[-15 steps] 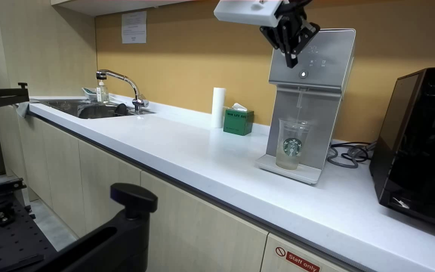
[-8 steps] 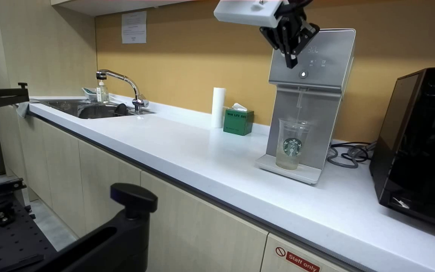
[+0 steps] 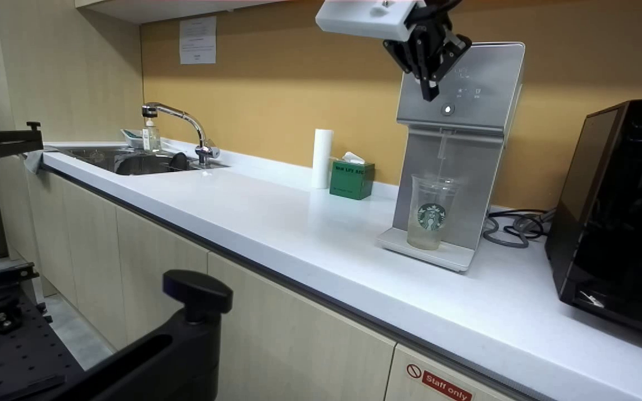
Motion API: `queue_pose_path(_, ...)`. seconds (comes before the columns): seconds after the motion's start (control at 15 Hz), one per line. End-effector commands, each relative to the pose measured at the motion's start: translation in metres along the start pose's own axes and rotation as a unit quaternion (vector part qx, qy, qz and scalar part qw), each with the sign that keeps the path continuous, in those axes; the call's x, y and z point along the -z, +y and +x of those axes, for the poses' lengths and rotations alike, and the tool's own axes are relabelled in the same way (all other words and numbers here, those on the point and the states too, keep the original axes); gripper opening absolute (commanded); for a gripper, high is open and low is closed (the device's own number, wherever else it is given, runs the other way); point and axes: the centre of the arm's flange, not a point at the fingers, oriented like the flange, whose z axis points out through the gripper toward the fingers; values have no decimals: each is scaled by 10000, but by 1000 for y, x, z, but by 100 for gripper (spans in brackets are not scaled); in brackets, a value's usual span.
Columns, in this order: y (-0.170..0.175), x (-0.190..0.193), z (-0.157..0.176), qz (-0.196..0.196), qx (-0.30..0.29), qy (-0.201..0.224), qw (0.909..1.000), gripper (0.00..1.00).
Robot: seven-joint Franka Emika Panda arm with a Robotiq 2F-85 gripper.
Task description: Press a button on the coffeemaker.
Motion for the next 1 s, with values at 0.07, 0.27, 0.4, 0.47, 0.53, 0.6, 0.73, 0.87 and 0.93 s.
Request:
queue_pose_path(0.07,-5,-9,12,88,-103,117,9998,0)
queue_pose_path(0.27,-10,-21,18,149,-133,155,9997,0)
queue_pose_path(0.4,-11,-29,22,153,-174,170,9996,0)
queue_pose_path(0.47,-11,-34,23,135,-192,174,9996,0)
queue_pose_path(0.53,-10,-38,25,106,-222,185,9995,0)
queue_pose_path(0.6,-8,-42,25,77,-241,185,9995,0)
queue_pose_path(0.73,-5,-47,27,34,-287,208,9994,0)
queue_pose_path(0.87,-2,-52,29,-15,-313,232,9992,0)
queue_pose_path(0.93,-2,-54,30,-21,-315,236,9992,0)
